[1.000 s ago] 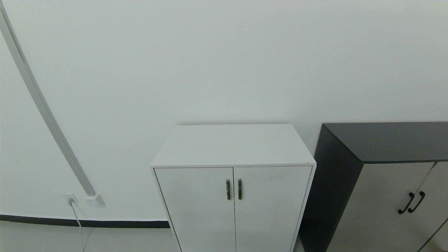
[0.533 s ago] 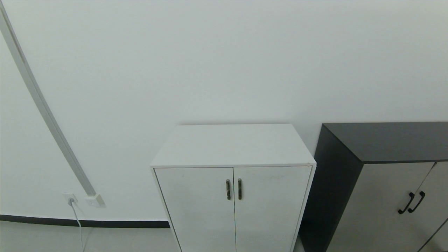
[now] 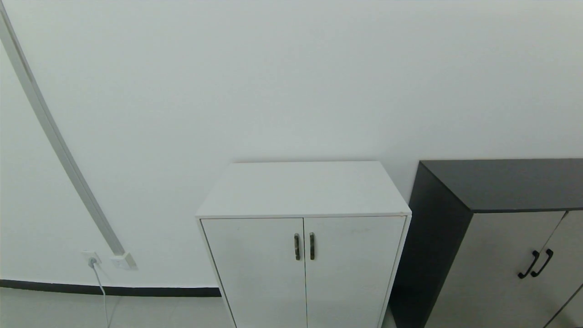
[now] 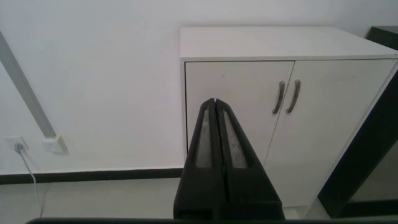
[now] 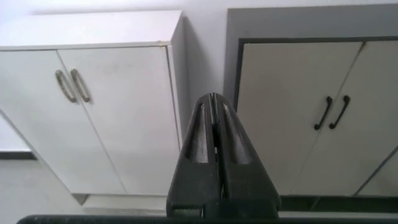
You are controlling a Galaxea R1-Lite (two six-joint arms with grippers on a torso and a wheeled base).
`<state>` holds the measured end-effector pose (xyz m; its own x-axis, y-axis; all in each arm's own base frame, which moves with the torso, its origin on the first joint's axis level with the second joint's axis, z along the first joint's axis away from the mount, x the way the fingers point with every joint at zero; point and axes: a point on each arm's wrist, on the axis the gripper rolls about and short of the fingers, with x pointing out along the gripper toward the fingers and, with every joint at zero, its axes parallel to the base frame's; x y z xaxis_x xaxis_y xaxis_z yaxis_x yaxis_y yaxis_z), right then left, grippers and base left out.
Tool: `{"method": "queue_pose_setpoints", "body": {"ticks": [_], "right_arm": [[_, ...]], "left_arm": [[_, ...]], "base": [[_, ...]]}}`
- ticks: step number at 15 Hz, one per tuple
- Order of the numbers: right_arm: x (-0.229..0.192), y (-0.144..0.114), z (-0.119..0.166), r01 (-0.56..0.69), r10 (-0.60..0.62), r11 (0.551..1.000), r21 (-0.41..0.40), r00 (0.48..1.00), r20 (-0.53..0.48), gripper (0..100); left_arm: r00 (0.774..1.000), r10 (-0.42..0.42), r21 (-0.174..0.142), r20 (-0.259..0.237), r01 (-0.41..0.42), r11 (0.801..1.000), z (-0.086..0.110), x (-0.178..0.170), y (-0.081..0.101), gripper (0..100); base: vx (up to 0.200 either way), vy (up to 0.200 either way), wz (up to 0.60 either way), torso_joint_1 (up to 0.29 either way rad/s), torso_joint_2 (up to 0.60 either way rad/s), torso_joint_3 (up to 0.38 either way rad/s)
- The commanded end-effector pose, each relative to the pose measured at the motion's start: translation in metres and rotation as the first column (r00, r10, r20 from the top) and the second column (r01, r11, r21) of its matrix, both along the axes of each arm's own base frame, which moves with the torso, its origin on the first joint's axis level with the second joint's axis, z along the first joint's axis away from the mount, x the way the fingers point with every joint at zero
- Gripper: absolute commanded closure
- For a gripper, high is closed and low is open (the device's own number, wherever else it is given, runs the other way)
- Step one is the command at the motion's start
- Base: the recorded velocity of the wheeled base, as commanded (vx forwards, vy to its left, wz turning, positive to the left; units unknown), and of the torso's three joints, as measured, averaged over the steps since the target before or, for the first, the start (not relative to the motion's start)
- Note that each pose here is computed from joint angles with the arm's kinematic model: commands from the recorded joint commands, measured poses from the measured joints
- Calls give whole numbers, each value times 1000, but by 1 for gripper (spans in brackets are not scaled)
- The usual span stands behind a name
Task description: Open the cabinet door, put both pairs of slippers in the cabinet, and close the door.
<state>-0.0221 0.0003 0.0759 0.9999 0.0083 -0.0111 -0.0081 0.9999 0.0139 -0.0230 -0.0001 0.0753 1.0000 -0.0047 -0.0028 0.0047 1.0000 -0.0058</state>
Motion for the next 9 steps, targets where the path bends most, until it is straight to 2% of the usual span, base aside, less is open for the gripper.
{"method": "queue_pose_setpoints", "body": {"ticks": [1,2,9], "right_arm": [[-1,0,0,11,-12,999,35,1000,11,100],[-1,-1,0,26,-27,997,66,1000,14,100],[-1,0,0,20,-21,999,51,1000,14,100]], "left_arm": [[1000,2,1,0,-2,1000,0,0,0,100],[1000,2,0,0,-2,1000,0,0,0,100],[1000,2,0,0,-2,1000,0,0,0,100]], "base": [[0,0,0,0,0,0],[0,0,0,0,0,0],[0,0,0,0,0,0]]}}
